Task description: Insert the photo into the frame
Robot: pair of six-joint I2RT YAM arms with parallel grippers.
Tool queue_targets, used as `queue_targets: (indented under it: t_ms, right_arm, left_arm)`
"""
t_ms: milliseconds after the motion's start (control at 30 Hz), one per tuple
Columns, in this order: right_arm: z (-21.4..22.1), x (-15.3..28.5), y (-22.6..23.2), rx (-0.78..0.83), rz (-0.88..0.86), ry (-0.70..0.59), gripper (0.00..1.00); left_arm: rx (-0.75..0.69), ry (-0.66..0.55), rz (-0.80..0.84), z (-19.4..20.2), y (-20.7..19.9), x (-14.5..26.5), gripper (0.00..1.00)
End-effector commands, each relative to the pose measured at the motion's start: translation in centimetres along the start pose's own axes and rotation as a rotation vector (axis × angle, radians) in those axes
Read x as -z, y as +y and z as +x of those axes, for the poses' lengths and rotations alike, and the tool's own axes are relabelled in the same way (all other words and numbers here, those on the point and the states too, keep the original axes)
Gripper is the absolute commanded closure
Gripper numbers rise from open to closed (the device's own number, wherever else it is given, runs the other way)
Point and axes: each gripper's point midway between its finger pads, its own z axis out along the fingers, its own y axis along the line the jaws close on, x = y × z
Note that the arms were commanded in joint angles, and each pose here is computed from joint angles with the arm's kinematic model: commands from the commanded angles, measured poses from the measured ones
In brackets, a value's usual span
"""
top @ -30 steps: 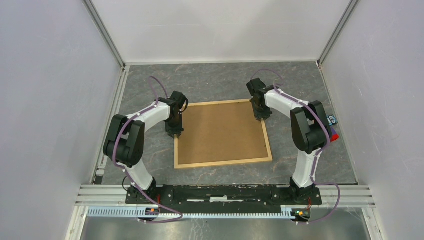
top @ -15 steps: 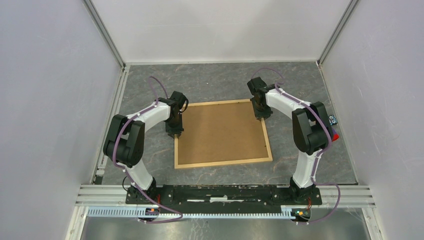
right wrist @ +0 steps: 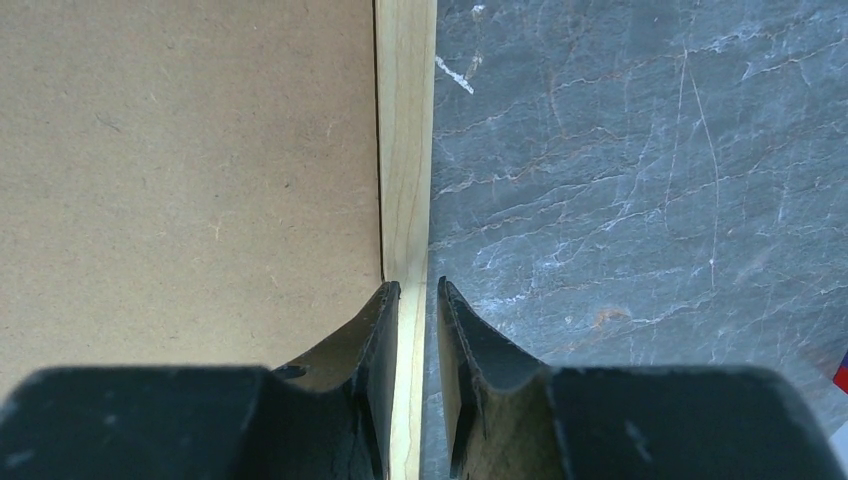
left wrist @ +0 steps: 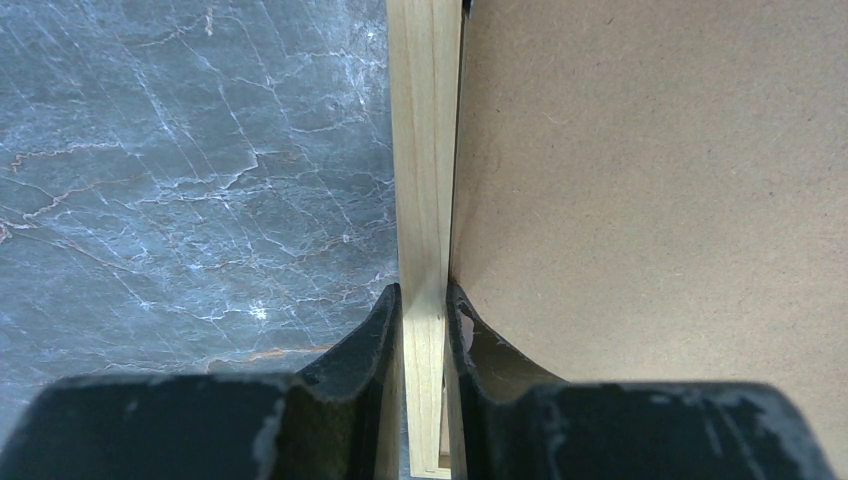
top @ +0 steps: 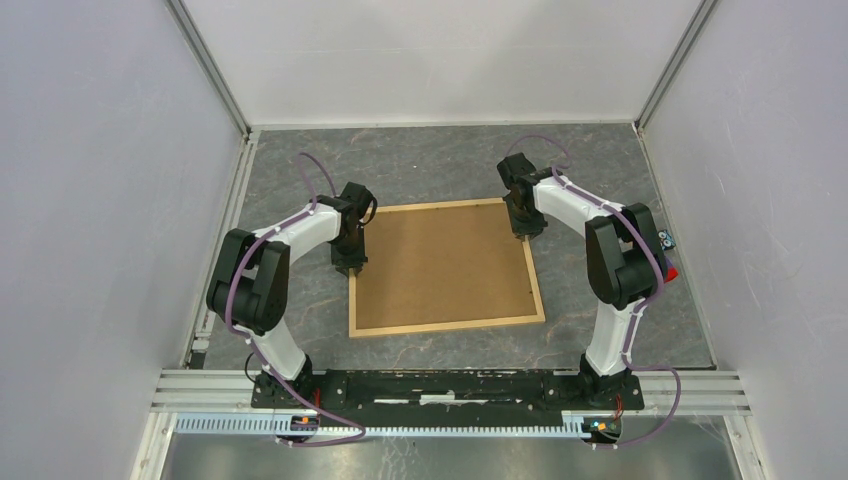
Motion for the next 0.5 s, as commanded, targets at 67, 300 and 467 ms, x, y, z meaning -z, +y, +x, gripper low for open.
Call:
queue_targets:
  t_ms: [67, 300, 467]
  right_arm:
    - [-0.1, -0.5, -0.1, -0.007, 0.000, -0.011, 0.74]
    - [0.8, -1.0, 0.0, -0.002, 0.000, 0.007, 0.73]
    - [0.9, -1.3, -0.4, -0.005, 0.020, 0.009, 0.73]
  left_arm:
    - [0.006, 0.112, 0.003, 3.2, -0.5, -1.4, 0.98]
    - [0.005, 0.114, 0.005, 3.2, -0.6, -1.5, 0.98]
    - [0.004, 0.113, 0.004, 3.2, -0.6, -1.4, 0.98]
